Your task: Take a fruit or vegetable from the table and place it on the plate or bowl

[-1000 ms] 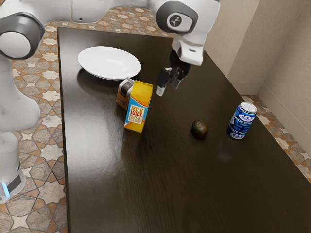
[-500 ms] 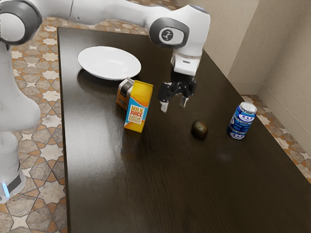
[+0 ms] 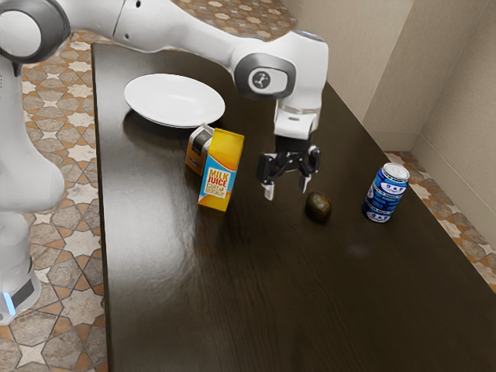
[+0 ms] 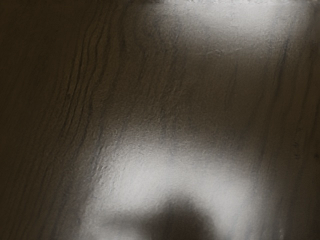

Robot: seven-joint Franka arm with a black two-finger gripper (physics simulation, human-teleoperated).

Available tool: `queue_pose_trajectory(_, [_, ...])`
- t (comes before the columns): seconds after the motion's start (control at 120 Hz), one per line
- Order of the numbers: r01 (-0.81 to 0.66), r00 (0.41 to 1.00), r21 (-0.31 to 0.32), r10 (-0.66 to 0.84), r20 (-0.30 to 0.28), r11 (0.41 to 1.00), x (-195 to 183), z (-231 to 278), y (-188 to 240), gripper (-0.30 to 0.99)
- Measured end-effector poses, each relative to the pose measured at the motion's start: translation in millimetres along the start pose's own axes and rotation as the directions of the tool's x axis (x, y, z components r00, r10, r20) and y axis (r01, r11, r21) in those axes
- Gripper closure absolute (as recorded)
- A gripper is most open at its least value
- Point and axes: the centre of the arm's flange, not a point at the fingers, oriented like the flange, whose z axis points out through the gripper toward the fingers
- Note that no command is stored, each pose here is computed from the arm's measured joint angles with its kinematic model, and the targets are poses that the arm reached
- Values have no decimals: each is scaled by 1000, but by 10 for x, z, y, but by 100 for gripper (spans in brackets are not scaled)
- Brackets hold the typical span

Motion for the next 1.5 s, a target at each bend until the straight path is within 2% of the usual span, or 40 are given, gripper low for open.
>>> queue_pose_trajectory(0.108, [-16, 999, -65, 13, -40, 998, -50, 142, -61, 2])
queue_pose_trajectory(0.217, [-42, 997, -102, 35, -68, 994, -71, 260, -136, 2])
queue_pose_trajectory(0.408, [-42, 996, -74, 36, -79, 996, -146, 147, -312, 2])
queue_pose_trajectory(0.467, [-43, 994, -74, 36, -99, 996, -245, 163, -421, 2])
queue_pose_trajectory(0.592, [-66, 991, -43, 61, -116, 997, -304, 130, -578, 2])
queue_pose_trajectory(0.758, [-57, 992, 3, 57, -110, 998, -441, 126, -722, 2])
queue_pose_trajectory(1.05, [-52, 990, -4, 51, -135, 999, -564, 417, -866, 2])
queue_pose_trajectory(1.35, [-60, 988, 30, 63, -143, 998, -621, 514, -980, 2])
queue_pose_trajectory(1.5, [-58, 983, 39, 64, -170, 998, -658, 616, -1046, 2])
